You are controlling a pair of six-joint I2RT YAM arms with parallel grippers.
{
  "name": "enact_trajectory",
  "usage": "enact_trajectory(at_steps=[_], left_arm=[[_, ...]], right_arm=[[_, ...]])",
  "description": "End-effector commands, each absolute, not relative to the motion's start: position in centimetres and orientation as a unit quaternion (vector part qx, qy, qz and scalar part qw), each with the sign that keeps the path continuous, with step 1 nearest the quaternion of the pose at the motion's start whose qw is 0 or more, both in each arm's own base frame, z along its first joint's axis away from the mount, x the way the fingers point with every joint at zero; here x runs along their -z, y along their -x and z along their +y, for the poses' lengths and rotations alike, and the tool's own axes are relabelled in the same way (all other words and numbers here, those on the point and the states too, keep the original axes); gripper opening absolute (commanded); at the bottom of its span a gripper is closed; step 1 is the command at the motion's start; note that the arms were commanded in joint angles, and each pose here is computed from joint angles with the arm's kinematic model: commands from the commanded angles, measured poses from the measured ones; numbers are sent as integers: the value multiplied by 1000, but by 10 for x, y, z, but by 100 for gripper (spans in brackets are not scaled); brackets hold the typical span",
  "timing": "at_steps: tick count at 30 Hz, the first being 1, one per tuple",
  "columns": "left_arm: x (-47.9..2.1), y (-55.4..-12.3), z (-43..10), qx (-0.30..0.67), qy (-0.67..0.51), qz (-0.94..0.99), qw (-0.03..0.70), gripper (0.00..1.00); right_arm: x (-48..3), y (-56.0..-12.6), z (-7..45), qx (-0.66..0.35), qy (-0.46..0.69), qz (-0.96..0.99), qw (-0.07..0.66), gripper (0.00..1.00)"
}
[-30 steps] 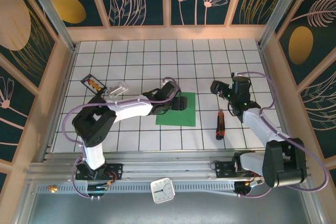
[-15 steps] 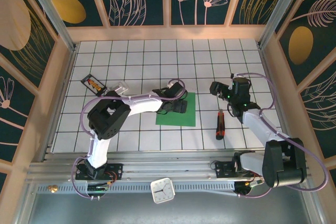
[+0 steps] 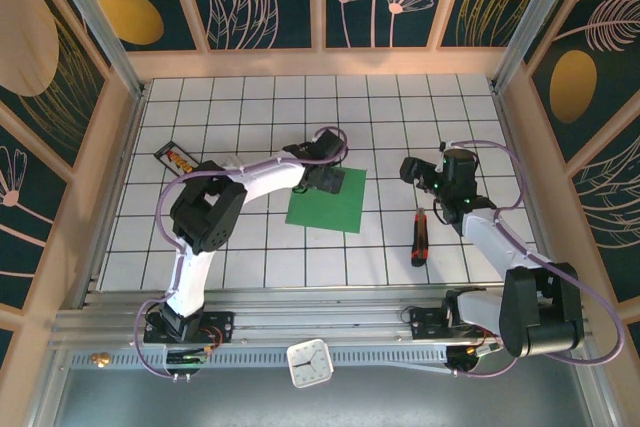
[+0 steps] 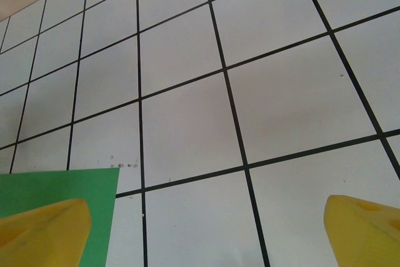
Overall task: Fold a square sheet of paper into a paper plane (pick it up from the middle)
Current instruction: Move the square sheet of paper to the center of the table, then first fold the square sheet of paper in half at the center of the table.
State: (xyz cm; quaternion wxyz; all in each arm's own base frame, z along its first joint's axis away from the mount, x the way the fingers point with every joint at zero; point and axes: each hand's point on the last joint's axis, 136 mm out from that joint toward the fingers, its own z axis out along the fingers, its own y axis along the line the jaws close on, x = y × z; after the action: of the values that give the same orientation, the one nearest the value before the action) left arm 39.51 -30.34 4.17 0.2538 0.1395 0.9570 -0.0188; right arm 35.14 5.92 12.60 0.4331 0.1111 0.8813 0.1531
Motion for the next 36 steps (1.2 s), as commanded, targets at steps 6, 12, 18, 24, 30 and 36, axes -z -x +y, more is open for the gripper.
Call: enact_trajectory(at_steps=[6,12,18,24,30,36], left_arm=[[-55,-363,-315,77,-93,974,191,99],[-36,-353,-315,40,-90,987,126,99],[-27,-353,-317,19,-89,991,102,99],[-20,-358,-323,14,-91,991,101,99],[-11,-352,-325,-1,-104,991,81,99],[-7,-349,-322,-9,-105,991,78,99]], right_arm=[[-126,-350,63,-175,-114,877,434,97],[-133,-349,64,-185,-112,871,441,96],[-142,-345,61,-193,-116,861,457,97],[-143,-343,62,-206,-117,856,459,97],[-140,-342,61,-210,-120,857,455,96],[-139,-342,61,-210,-121,857,454,96]])
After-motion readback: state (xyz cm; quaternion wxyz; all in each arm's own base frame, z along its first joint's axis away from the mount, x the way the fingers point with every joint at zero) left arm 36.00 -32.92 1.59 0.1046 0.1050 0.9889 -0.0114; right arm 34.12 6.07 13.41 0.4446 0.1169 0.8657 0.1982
